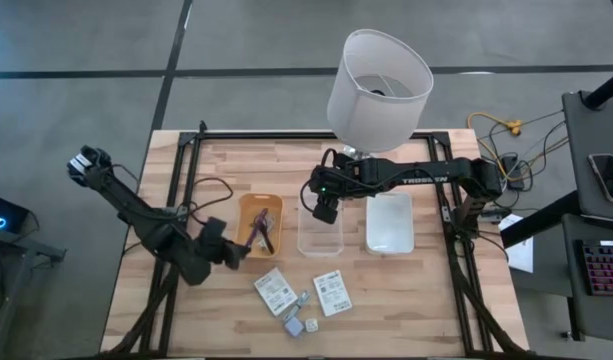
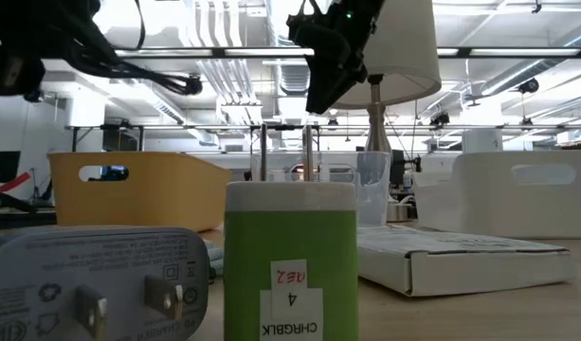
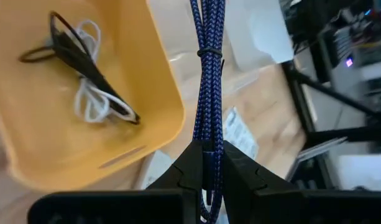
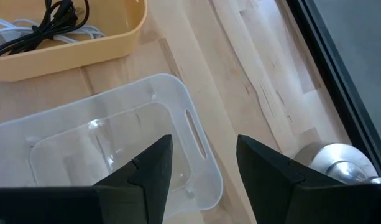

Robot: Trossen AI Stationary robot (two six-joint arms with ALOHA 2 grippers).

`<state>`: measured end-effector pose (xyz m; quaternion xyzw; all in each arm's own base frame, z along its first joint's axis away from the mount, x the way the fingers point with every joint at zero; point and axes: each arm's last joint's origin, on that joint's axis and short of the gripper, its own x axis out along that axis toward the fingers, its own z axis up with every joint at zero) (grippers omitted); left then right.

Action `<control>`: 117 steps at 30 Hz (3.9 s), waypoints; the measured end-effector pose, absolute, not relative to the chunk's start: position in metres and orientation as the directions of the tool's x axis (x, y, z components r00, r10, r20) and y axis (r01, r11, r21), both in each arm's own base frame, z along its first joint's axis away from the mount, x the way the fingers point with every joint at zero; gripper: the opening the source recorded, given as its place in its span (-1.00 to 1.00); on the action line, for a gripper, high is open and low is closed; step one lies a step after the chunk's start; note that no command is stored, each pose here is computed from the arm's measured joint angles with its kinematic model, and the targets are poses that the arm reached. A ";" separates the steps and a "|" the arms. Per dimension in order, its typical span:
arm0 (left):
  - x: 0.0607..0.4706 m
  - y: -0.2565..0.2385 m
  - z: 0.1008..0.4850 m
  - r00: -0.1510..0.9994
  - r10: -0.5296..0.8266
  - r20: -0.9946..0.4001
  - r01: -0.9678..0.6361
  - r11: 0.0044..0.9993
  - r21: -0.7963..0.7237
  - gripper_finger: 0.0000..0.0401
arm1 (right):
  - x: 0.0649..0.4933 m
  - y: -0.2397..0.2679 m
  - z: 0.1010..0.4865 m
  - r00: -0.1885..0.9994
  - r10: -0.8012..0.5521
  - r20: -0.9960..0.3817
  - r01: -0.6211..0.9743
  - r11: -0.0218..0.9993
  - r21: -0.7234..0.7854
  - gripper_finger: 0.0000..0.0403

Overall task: Pick and place items into bin
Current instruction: Put the blue charger cable into the yellow bin, then put the green charger adapter into the white transparent bin

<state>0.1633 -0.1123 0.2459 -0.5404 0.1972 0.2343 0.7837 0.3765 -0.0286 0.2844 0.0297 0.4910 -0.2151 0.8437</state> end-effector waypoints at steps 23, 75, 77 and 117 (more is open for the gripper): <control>0.188 -0.080 0.203 0.793 0.273 -0.545 -0.541 -0.098 -0.835 -0.91 | 0.377 -0.027 0.284 0.428 -0.332 -0.841 0.390 0.907 -0.160 -0.29; 0.207 -0.223 0.219 0.589 -0.302 -0.750 -0.107 0.890 -0.443 -0.24 | 0.358 0.175 0.241 0.335 0.200 -0.921 -0.432 0.901 0.039 0.11; 0.206 -0.225 0.220 0.601 -0.295 -0.743 -0.103 0.894 -0.437 -0.24 | 0.359 0.188 0.234 0.373 0.171 -0.912 -0.359 0.933 0.028 0.19; 0.182 -0.216 0.209 0.484 -0.179 -0.857 -0.061 0.970 -0.237 -0.24 | 0.395 0.252 0.142 0.504 0.201 -0.840 -0.088 0.979 0.181 0.43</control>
